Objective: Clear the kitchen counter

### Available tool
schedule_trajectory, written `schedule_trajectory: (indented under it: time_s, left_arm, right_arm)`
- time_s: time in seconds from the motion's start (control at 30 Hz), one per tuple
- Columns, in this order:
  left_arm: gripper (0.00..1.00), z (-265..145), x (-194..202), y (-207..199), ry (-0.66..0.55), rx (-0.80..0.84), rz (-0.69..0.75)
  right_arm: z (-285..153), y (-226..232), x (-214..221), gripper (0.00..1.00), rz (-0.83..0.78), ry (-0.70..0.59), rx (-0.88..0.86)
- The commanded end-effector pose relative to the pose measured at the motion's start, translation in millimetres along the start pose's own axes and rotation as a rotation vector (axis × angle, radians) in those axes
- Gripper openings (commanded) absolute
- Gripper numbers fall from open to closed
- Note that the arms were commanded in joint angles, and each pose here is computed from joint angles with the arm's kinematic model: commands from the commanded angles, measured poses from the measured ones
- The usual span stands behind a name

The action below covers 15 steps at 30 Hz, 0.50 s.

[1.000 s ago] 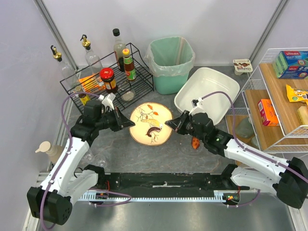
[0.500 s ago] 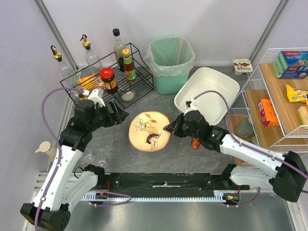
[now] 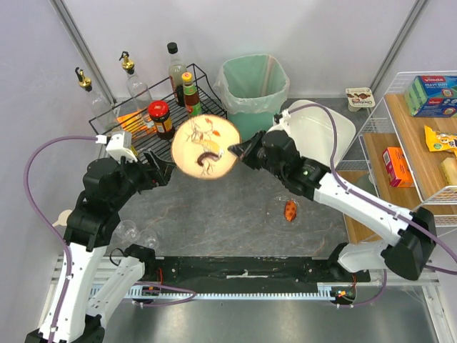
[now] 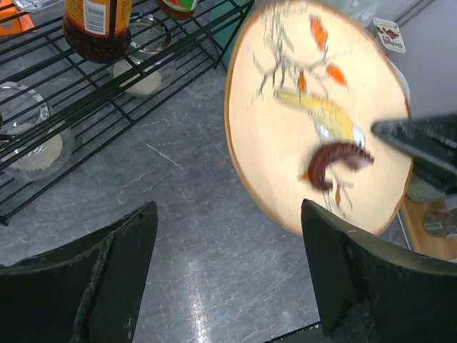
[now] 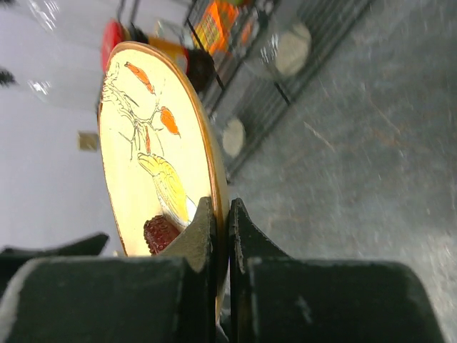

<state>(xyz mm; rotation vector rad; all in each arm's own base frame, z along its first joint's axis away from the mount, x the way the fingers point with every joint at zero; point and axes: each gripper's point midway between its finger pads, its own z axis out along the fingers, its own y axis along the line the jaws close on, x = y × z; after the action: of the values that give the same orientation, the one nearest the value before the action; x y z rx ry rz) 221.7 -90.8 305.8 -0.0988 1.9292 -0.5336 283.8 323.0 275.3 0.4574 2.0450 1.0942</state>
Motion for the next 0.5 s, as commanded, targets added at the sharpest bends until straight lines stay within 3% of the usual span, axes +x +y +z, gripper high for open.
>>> schedule_trajectory:
  time_s: [0.0,0.2,0.47]
  left_arm:
    - [0.86,-10,-12,-3,-0.031,0.006,0.059]
    - [0.86,-8,-10,-7,-0.008,0.03,0.062]
    - [0.86,-4,-3,-6,0.016,0.032,0.054]
  right_arm:
    - [-8,100,-100,0.0,0.136,-0.32,-0.216]
    - [5,114,-173,0.0,0.157,-0.517,-0.161]
    - [1,99,-257,0.0,0.206,-0.729,-0.1]
